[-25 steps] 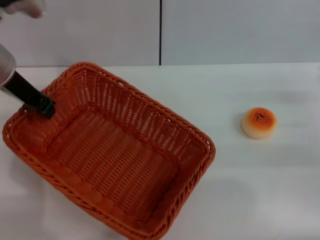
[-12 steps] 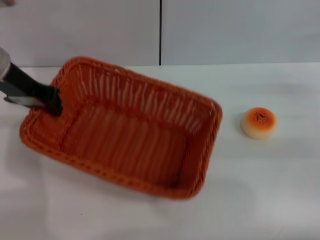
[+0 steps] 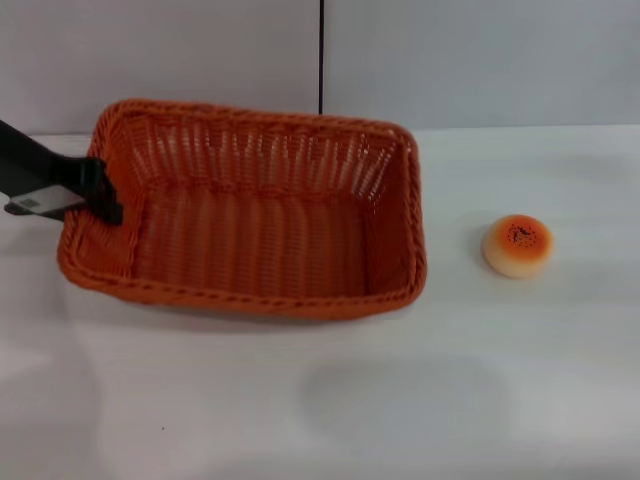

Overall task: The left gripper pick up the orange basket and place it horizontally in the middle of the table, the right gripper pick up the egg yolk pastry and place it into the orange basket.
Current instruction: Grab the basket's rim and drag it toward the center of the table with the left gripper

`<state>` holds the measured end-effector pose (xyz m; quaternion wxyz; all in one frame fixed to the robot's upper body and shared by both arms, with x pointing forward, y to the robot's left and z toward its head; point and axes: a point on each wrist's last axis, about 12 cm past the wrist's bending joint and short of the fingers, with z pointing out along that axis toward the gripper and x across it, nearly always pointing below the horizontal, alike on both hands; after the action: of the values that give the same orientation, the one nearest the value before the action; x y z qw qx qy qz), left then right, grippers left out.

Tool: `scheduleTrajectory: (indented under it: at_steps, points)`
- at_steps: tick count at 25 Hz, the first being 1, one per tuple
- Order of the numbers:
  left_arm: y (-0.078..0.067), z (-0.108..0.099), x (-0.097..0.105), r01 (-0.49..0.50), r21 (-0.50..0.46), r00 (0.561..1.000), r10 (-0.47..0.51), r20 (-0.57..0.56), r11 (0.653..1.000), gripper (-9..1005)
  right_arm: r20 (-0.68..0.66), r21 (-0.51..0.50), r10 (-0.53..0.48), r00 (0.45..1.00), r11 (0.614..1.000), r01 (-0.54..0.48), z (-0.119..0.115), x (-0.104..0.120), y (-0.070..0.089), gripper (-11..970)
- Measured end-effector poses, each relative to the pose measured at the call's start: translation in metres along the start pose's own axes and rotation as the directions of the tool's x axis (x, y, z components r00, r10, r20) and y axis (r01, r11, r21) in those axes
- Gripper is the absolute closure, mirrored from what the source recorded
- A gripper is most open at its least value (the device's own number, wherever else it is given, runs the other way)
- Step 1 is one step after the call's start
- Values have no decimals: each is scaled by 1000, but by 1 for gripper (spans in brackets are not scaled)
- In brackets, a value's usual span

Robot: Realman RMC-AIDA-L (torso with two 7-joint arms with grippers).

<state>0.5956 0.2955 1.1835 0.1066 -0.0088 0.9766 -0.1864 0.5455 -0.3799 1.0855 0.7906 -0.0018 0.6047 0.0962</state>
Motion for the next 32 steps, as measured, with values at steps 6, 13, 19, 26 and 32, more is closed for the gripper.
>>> scheduleTrajectory:
  at_steps: [6, 13, 19, 26, 32]
  points:
    - [-9, 11, 6, -102, -60, 992, 97, -78, 993, 849, -2, -4, 1, 1000, 1000, -1, 1, 0, 0, 369]
    - [-16, 15, 10, -137, -51, 985, 130, -117, 989, 856, -3, -5, 8, 1000, 1000, -8, -3, 3, 4, 370]
    - [-17, 12, 11, -136, 2, 987, 135, -91, 991, 862, -6, -1, 15, 1000, 1000, -15, -7, 5, 6, 370]
    - [-17, 9, 11, -126, 23, 990, 127, -57, 992, 864, -6, 2, 23, 1000, 1000, -23, -8, 6, 6, 370]
    - [-14, 17, 14, -109, 29, 989, 111, -93, 994, 865, -5, 0, 25, 1000, 1000, -25, -8, 6, 6, 370]
